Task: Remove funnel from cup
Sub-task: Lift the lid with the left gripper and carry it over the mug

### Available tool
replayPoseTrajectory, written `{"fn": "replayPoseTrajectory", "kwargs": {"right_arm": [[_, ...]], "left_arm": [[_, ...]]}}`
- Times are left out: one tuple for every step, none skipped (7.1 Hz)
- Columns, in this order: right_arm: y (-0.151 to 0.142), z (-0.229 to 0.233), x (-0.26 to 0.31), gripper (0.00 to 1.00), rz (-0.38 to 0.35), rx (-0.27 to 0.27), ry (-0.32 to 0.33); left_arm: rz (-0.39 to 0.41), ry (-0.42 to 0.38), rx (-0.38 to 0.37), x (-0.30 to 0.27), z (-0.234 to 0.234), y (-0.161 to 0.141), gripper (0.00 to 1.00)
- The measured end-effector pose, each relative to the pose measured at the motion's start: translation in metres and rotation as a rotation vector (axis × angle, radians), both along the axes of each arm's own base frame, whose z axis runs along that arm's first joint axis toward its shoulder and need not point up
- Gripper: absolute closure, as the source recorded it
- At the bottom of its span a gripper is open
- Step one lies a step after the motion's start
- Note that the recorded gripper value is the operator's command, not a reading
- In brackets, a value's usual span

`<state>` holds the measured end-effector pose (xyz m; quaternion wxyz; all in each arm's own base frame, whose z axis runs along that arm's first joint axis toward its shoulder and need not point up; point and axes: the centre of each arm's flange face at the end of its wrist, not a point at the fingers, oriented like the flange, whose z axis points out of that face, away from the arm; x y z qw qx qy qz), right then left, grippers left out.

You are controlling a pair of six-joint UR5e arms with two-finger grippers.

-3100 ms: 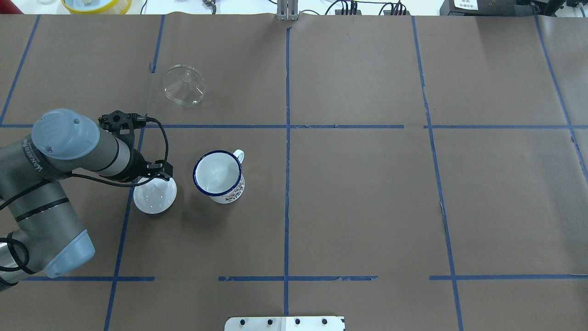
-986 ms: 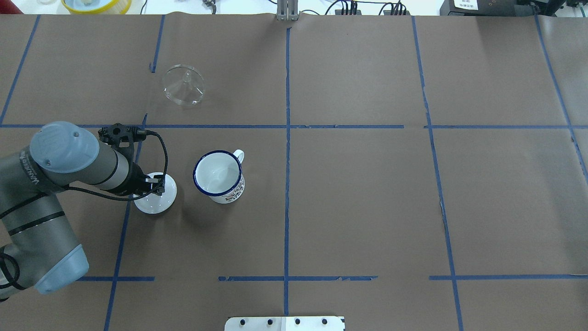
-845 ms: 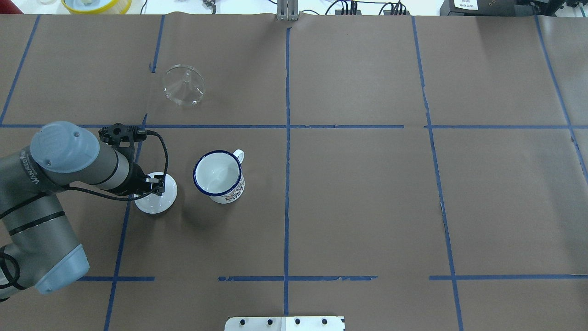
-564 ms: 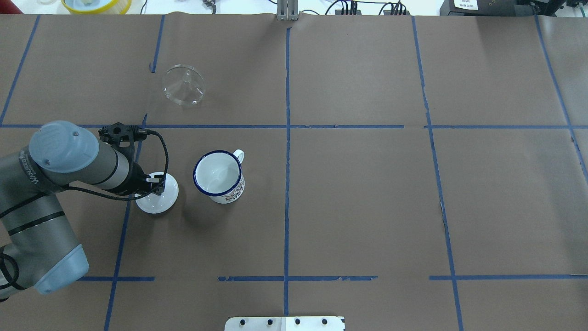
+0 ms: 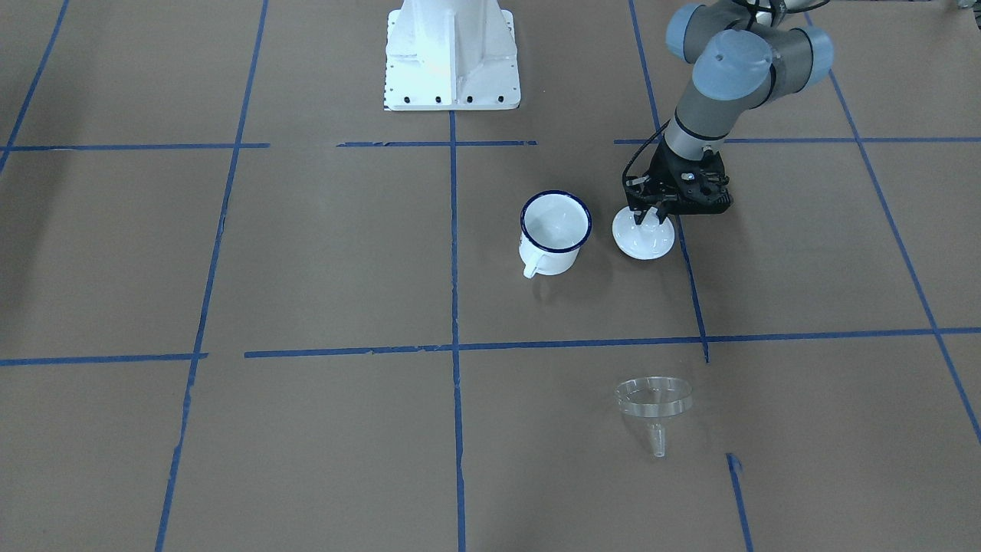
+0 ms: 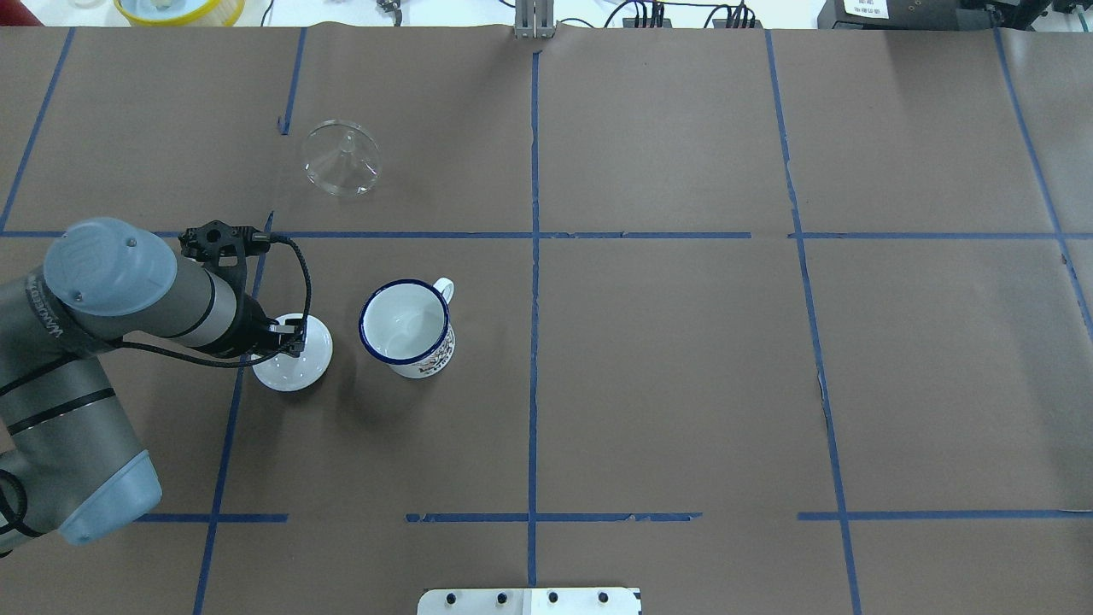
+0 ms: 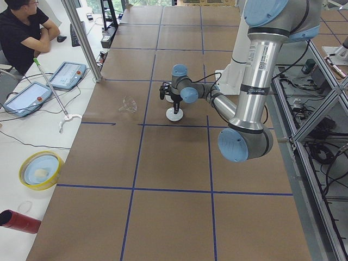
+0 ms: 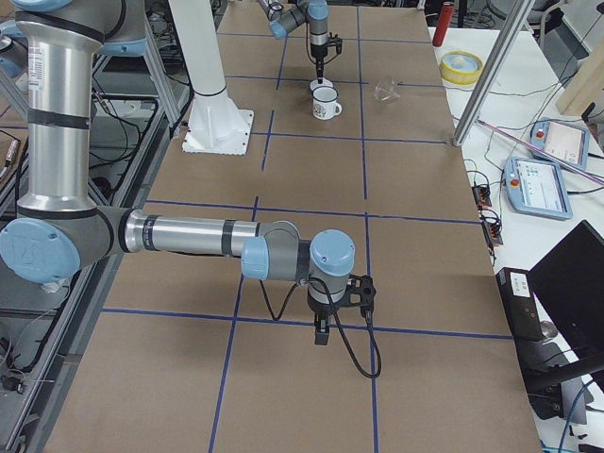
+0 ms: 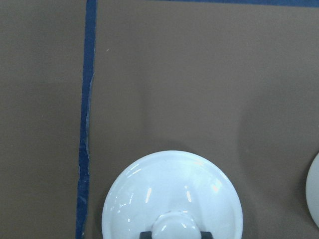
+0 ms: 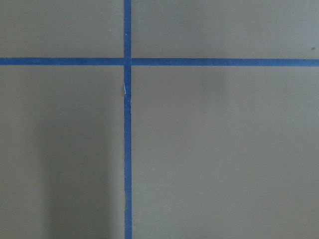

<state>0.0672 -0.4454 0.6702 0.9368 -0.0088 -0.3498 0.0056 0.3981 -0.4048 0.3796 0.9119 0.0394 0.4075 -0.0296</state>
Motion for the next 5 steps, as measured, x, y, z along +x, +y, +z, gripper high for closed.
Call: {"fn": "replayPoseTrajectory", "kwargs": {"right_arm": [[0.0, 0.0, 0.0, 0.0, 0.0, 0.0, 0.0], [0.0, 0.0, 0.0, 0.0, 0.0, 0.0, 0.0], [0.0, 0.0, 0.0, 0.0, 0.0, 0.0, 0.0], [0.0, 0.0, 0.0, 0.0, 0.0, 0.0, 0.0], [0.0, 0.0, 0.0, 0.0, 0.0, 0.0, 0.0]], "left_arm": [[-0.008, 0.0, 0.005, -0.011, -0.012, 0.0, 1.0], [-0.009, -0.028, 0.008, -0.031, -0.034, -0.001, 1.0], [0.0, -0.064, 0.016, -0.049, -0.062, -0.002, 1.0], [0.002, -0.09, 0.022, -0.062, -0.094, -0.008, 1.0], [0.005, -0.097, 0.016, -0.067, -0.125, -0.011, 1.0]]}}
